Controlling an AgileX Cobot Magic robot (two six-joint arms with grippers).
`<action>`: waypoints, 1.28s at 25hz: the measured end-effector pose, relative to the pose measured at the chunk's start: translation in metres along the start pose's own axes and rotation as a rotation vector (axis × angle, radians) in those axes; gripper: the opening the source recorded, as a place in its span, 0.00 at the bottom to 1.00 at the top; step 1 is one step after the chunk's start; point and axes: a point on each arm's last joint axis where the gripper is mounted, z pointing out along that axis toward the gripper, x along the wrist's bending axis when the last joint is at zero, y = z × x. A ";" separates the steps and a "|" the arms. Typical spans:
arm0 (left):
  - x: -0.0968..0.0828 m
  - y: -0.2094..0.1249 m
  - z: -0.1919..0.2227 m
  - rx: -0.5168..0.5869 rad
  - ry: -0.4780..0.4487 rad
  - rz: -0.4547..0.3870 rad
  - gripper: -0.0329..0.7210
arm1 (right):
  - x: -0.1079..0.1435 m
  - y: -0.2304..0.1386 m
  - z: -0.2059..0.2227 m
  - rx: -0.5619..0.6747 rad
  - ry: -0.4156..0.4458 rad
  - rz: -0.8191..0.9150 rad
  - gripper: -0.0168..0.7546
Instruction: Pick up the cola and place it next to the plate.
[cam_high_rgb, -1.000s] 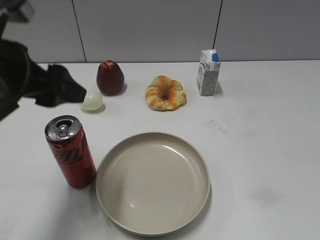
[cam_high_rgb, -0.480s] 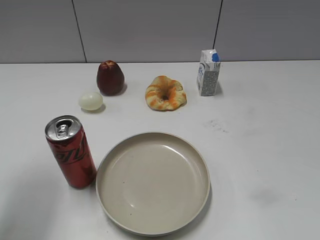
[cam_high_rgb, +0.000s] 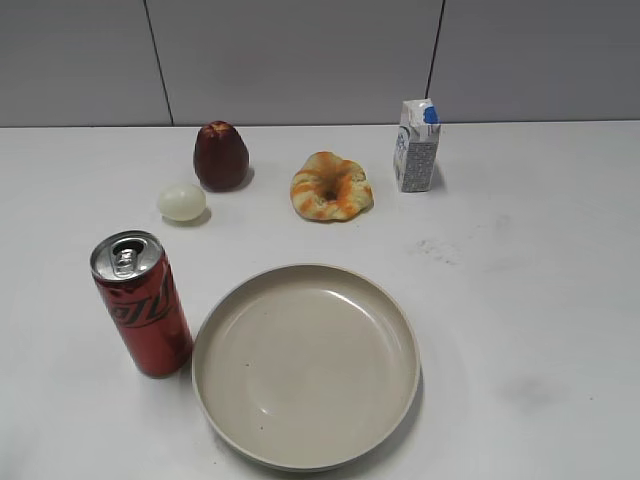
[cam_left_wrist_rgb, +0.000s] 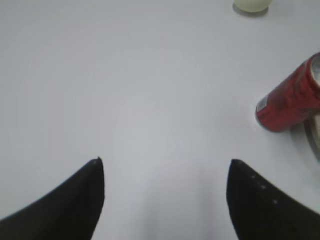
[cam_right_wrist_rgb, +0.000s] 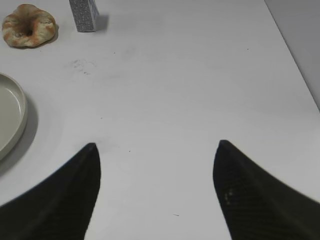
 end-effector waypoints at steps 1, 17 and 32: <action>-0.002 -0.012 -0.005 -0.030 -0.001 0.001 0.81 | 0.000 0.000 0.000 0.000 0.000 0.000 0.72; -0.007 -0.095 -0.032 -0.410 0.045 0.040 0.81 | 0.000 0.000 0.000 0.000 0.000 0.000 0.72; -0.007 -0.097 -0.032 -0.439 0.051 0.042 0.75 | 0.000 0.000 0.000 0.000 0.000 0.000 0.72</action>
